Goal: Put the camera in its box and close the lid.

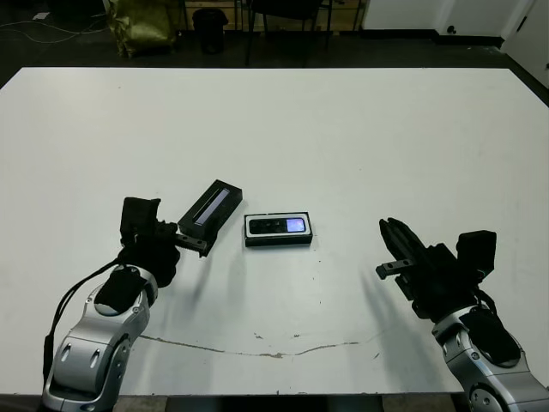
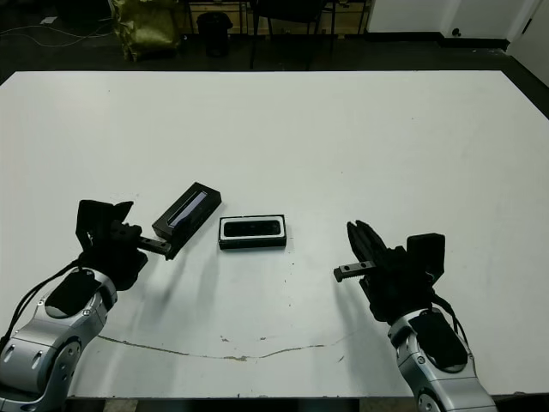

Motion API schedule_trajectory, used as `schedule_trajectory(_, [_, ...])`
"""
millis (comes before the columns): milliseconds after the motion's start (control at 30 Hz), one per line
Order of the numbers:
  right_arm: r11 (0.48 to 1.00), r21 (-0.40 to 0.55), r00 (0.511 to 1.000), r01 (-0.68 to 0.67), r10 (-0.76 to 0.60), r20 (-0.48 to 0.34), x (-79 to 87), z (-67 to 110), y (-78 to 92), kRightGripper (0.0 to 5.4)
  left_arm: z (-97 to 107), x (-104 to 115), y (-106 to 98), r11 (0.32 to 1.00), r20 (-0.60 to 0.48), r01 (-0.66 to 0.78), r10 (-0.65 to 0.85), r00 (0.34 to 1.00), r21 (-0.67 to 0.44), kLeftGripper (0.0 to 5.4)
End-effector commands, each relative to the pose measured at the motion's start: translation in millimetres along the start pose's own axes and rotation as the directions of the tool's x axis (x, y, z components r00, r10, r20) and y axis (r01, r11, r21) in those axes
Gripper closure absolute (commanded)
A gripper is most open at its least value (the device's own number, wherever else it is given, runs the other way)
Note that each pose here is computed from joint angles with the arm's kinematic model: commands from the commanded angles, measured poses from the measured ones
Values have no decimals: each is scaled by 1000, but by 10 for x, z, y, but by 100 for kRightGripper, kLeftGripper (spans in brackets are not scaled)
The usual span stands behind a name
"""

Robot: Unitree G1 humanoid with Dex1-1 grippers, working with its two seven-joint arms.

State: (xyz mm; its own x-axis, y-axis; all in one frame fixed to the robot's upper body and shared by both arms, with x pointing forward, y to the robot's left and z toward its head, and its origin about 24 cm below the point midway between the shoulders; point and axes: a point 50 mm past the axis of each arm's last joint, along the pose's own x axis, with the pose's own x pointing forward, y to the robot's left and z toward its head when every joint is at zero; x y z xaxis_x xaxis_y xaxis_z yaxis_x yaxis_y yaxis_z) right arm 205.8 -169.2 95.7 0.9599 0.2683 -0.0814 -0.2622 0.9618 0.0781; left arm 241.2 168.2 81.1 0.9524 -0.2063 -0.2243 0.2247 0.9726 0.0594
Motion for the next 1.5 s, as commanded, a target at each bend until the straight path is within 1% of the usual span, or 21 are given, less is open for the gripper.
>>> schedule_trajectory(33, [1000, 12, 999, 17, -17, -36, -19, -43, -17, 540, -109, -6, 14, 1000, -35, 4, -5, 999, -11, 1])
schedule_trajectory(167, [1000, -5, 999, 19, -19, -28, -16, -62, -28, 540, -118, -4, 17, 997, -44, 35, -33, 999, 61, 1])
schedule_trajectory(233, [999, -25, 999, 37, -38, -38, -22, -54, -19, 540, -130, -4, 18, 996, -53, 52, -48, 997, 74, 1])
schedule_trajectory(333, [999, -30, 999, 36, -37, -40, -21, -60, -25, 540, -144, 4, 22, 996, -80, 76, -72, 994, 54, 1])
schedule_trajectory(433, [1000, -16, 999, 24, -24, -24, -9, -97, -48, 540, -167, 20, 30, 993, -105, 111, -114, 988, -31, 1])
schedule_trajectory(533, [1000, 0, 999, 25, -25, -22, -12, -80, -24, 540, -192, 33, 35, 990, -115, 121, -128, 985, -72, 1])
schedule_trajectory(733, [998, -32, 997, 49, -50, -53, -28, -73, -26, 540, -220, 46, 40, 990, -132, 112, -123, 984, -86, 1])
schedule_trajectory(833, [999, -4, 998, 45, -45, -47, -29, -70, -16, 540, -229, 49, 44, 989, -139, 112, -124, 983, -92, 1])
schedule_trajectory(933, [999, -23, 998, 48, -49, -42, -28, -62, -12, 540, -236, 54, 45, 989, -146, 107, -121, 982, -99, 1])
schedule_trajectory(1067, [999, -7, 999, 33, -33, -26, -28, -64, -9, 540, -249, 62, 44, 991, -148, 91, -105, 983, -98, 1])
schedule_trajectory(1167, [999, -14, 999, 32, -33, -27, -22, -82, -25, 540, -262, 69, 47, 992, -154, 83, -97, 983, -94, 1])
schedule_trajectory(1500, [999, 11, 999, 32, -32, -31, -32, -68, -13, 540, -287, 81, 53, 995, -158, 81, -89, 983, -53, 1])
